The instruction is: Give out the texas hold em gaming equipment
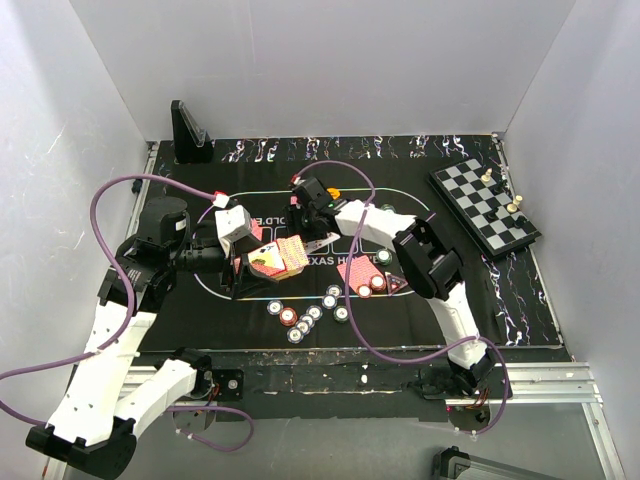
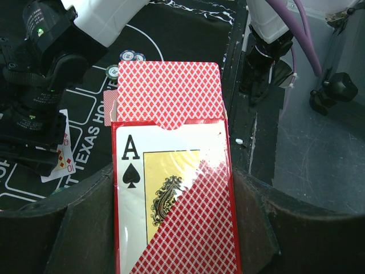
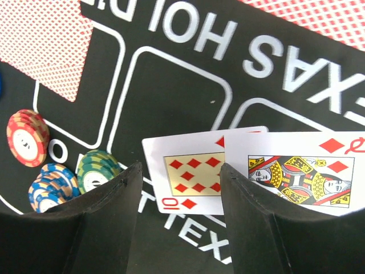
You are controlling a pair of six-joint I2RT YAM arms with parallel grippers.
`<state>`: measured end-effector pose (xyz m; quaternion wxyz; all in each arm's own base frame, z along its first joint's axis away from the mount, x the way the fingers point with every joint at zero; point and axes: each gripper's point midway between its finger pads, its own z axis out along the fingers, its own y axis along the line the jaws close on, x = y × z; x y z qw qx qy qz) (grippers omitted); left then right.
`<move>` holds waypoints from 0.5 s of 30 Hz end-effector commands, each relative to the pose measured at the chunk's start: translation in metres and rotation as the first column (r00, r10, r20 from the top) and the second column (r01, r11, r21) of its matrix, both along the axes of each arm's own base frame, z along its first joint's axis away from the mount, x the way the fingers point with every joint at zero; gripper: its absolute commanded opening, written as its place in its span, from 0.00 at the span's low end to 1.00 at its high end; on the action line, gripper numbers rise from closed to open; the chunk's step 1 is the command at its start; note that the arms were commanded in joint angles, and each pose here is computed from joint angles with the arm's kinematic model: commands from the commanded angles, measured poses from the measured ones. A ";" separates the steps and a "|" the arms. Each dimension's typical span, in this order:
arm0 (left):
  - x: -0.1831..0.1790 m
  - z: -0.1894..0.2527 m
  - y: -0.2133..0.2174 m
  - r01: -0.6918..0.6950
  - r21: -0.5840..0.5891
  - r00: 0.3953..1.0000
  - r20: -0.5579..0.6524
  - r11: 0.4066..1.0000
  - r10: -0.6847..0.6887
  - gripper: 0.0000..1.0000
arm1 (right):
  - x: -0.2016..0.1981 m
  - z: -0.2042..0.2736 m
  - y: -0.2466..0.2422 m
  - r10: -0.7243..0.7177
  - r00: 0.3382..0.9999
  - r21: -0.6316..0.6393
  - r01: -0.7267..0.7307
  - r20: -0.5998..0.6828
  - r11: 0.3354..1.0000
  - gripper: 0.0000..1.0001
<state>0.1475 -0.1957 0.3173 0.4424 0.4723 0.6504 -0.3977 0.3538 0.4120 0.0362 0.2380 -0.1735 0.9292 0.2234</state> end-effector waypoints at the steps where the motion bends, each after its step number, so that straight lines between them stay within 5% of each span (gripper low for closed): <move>1: 0.000 0.012 -0.001 0.007 -0.025 0.999 0.043 1.000 -0.005 0.00 | -0.003 -0.019 -0.038 -0.045 0.999 -0.108 0.042 -0.026 0.993 0.64; 7: 0.000 0.010 -0.001 0.008 -0.027 0.999 0.040 1.000 -0.007 0.00 | -0.005 -0.002 -0.040 -0.051 0.998 -0.062 0.050 -0.024 0.997 0.64; 15: 0.004 0.006 -0.002 0.000 -0.030 0.999 0.039 1.000 0.001 0.00 | -0.015 0.106 -0.019 -0.004 1.000 0.197 0.007 -0.016 0.980 0.73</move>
